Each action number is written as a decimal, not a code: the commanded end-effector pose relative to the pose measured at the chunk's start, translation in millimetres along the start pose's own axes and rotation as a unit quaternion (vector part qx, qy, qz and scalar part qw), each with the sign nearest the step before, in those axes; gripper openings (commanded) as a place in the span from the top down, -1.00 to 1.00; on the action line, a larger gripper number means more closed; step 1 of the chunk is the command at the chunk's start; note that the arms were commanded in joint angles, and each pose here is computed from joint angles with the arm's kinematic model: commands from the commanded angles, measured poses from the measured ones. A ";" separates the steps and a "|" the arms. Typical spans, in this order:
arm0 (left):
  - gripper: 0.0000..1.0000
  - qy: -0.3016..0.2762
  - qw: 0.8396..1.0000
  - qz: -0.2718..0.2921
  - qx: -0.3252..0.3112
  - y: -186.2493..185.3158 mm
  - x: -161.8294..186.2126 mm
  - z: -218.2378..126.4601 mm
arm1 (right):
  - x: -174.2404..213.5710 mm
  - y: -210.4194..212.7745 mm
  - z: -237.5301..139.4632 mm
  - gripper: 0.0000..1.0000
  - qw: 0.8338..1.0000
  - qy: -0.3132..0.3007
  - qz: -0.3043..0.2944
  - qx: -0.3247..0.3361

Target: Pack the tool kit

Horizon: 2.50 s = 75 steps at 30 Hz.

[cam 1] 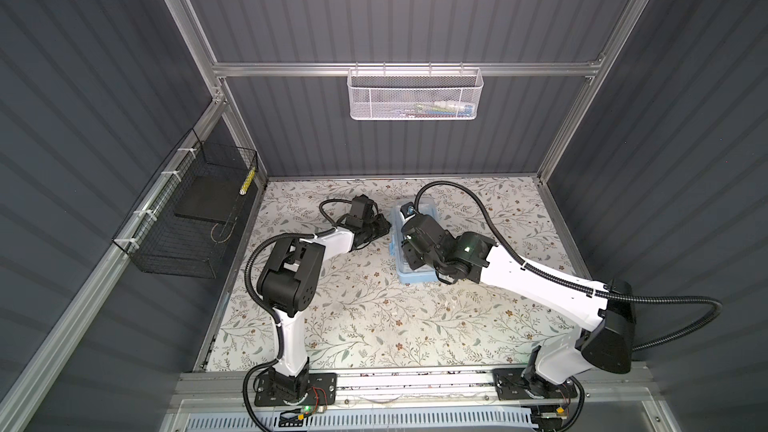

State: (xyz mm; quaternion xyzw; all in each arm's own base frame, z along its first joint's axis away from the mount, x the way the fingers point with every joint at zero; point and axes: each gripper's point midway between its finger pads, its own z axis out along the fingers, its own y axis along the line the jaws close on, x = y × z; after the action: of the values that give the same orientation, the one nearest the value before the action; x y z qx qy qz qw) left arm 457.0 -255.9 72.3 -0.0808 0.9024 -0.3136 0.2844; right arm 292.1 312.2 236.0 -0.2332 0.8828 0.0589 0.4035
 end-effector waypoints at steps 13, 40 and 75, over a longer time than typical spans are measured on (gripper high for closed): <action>-0.13 -0.054 0.993 0.077 -0.069 24.8 5.9 -56.9 | -27.5 -96.6 20.0 -0.19 0.968 -0.037 0.217 -0.121; -0.51 -0.049 0.988 0.143 0.004 40.7 95.3 -66.8 | -73.5 -160.4 156.0 -0.35 0.972 -0.024 0.216 -0.094; -0.52 -0.063 0.974 0.196 -0.098 69.0 111.5 -17.5 | -56.5 -106.3 209.6 -0.24 0.964 0.058 0.152 -0.209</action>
State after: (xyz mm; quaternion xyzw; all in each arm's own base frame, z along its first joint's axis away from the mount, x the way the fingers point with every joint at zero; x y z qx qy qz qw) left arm 375.6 -243.9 34.3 0.0511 0.8698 -0.2010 0.4478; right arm 529.7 287.1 156.0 -0.1526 0.8934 0.2934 0.3041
